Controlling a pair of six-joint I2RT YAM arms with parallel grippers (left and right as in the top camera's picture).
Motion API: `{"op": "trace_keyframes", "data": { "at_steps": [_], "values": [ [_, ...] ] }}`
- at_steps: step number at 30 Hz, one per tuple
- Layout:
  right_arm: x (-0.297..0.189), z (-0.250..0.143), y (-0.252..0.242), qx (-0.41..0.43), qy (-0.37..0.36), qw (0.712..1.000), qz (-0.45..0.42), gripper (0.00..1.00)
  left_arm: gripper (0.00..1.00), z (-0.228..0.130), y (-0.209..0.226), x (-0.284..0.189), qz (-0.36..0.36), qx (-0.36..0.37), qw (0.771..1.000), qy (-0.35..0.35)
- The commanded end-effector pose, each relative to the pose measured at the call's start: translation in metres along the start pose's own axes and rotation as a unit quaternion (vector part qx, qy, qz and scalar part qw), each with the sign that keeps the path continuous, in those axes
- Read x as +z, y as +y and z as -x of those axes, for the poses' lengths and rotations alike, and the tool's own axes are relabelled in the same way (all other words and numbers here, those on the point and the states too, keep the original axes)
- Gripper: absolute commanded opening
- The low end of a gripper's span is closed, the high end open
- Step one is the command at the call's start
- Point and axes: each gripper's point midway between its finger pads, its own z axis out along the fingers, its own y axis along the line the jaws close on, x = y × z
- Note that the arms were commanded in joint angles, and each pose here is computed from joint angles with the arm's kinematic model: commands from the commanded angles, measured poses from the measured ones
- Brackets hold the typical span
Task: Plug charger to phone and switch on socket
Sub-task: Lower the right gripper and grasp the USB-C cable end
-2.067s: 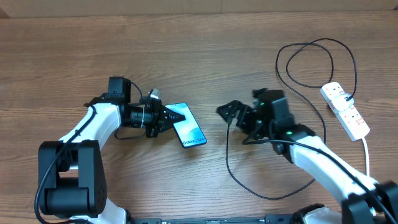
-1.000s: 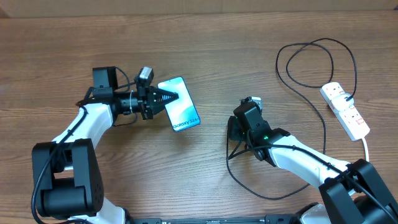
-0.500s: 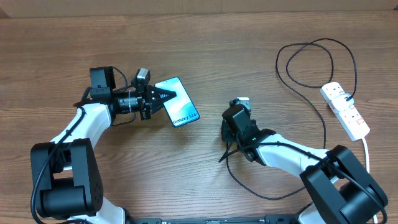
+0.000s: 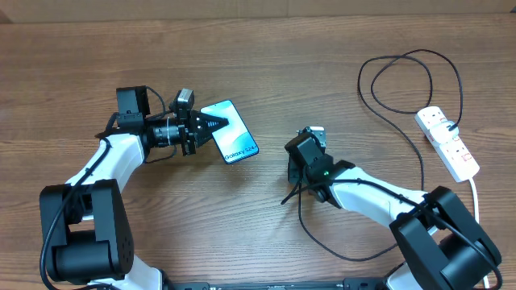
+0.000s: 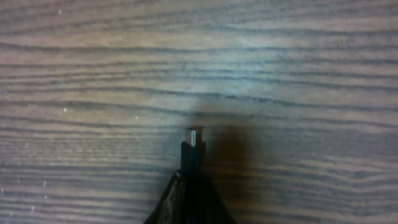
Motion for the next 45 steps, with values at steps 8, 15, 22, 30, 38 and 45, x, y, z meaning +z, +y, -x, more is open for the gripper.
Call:
{"op": "trace_keyframes", "data": {
  "at_steps": [8,15,22,30,38,45],
  "values": [
    [-0.077,0.045,0.009,-0.014,0.083,0.994,0.072,0.04,0.04,-0.005,-0.013,-0.001,-0.02,0.079,0.997,0.017],
    [-0.21,0.072,0.063,-0.09,0.041,0.928,0.358,0.04,0.04,-0.01,-0.025,-0.002,-0.047,0.152,0.987,0.036],
    [-0.29,0.045,0.069,-0.137,0.026,0.869,0.474,0.04,0.04,-0.002,-0.06,-0.006,-0.065,0.241,0.967,0.046],
    [-0.269,0.008,0.09,-0.164,0.077,0.835,0.52,0.04,0.04,-0.007,-0.099,-0.01,-0.064,0.304,0.95,0.043],
    [-0.214,-0.005,0.101,-0.172,0.125,0.828,0.519,0.04,0.04,-0.008,-0.1,-0.01,-0.064,0.301,0.95,0.043],
    [-0.141,-0.016,0.084,-0.162,0.178,0.875,0.421,0.04,0.04,-0.008,-0.1,-0.01,-0.064,0.304,0.95,0.043]
  ]
}}
